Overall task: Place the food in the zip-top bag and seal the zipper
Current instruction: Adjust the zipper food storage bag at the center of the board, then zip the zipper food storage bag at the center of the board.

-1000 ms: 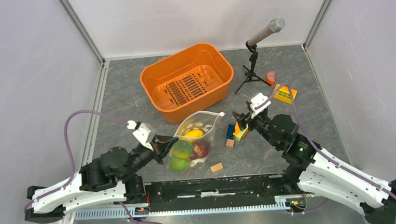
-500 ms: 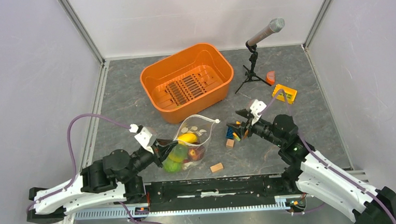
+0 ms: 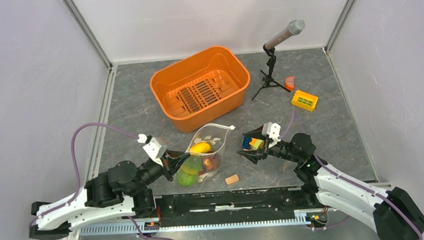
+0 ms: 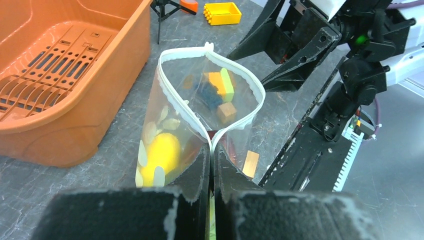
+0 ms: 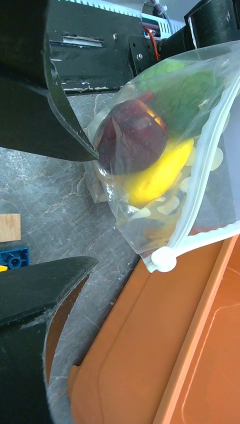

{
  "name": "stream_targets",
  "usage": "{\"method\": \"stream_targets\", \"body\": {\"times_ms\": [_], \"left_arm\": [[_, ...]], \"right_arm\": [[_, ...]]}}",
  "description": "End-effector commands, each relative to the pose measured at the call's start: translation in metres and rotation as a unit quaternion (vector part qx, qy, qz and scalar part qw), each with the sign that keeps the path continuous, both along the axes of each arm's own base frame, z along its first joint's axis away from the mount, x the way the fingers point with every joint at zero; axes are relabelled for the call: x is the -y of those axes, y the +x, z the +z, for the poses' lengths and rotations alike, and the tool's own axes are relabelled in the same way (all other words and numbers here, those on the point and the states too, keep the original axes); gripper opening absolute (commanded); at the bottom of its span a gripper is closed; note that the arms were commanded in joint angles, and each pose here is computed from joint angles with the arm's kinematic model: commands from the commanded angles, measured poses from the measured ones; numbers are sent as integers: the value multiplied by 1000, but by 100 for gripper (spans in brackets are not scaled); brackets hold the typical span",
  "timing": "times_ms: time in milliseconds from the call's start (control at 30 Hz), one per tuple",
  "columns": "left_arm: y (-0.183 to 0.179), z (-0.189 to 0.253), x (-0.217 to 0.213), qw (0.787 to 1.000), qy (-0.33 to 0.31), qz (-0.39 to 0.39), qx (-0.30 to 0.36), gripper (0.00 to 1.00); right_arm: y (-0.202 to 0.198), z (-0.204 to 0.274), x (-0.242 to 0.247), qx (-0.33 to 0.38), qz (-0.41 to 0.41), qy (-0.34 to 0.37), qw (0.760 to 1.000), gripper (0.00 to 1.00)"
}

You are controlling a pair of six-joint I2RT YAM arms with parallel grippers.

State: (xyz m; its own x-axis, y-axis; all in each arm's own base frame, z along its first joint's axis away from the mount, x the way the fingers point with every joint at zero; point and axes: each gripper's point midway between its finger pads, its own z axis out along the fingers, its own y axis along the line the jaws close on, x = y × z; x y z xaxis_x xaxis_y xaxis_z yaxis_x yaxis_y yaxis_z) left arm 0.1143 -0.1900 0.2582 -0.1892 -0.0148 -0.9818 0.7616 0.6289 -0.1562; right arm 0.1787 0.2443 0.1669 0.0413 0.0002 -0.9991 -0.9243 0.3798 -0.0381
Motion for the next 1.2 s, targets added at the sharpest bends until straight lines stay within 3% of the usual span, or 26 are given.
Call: {"method": "stream_targets", "body": {"times_ms": [0,333,567,1033,1167], "left_arm": [[-8,12,-4,999,-27,-12,-14,2],[-11,13,-12,999,-38,-9,-31,2],[-12,5,-14,998,-27,-4,-48,2],[-12,10,-22,998,-46,1,-47,2],[-11,11,-23,998,-48,4,-48,2]], "right_arm": [[1,29,-11,58,33,28,997,74],[14,42,-35,80,98,29,992,71],[25,40,-46,32,137,56,989,65],[23,45,-58,-10,182,110,977,39],[26,45,-60,-21,181,118,976,23]]}}
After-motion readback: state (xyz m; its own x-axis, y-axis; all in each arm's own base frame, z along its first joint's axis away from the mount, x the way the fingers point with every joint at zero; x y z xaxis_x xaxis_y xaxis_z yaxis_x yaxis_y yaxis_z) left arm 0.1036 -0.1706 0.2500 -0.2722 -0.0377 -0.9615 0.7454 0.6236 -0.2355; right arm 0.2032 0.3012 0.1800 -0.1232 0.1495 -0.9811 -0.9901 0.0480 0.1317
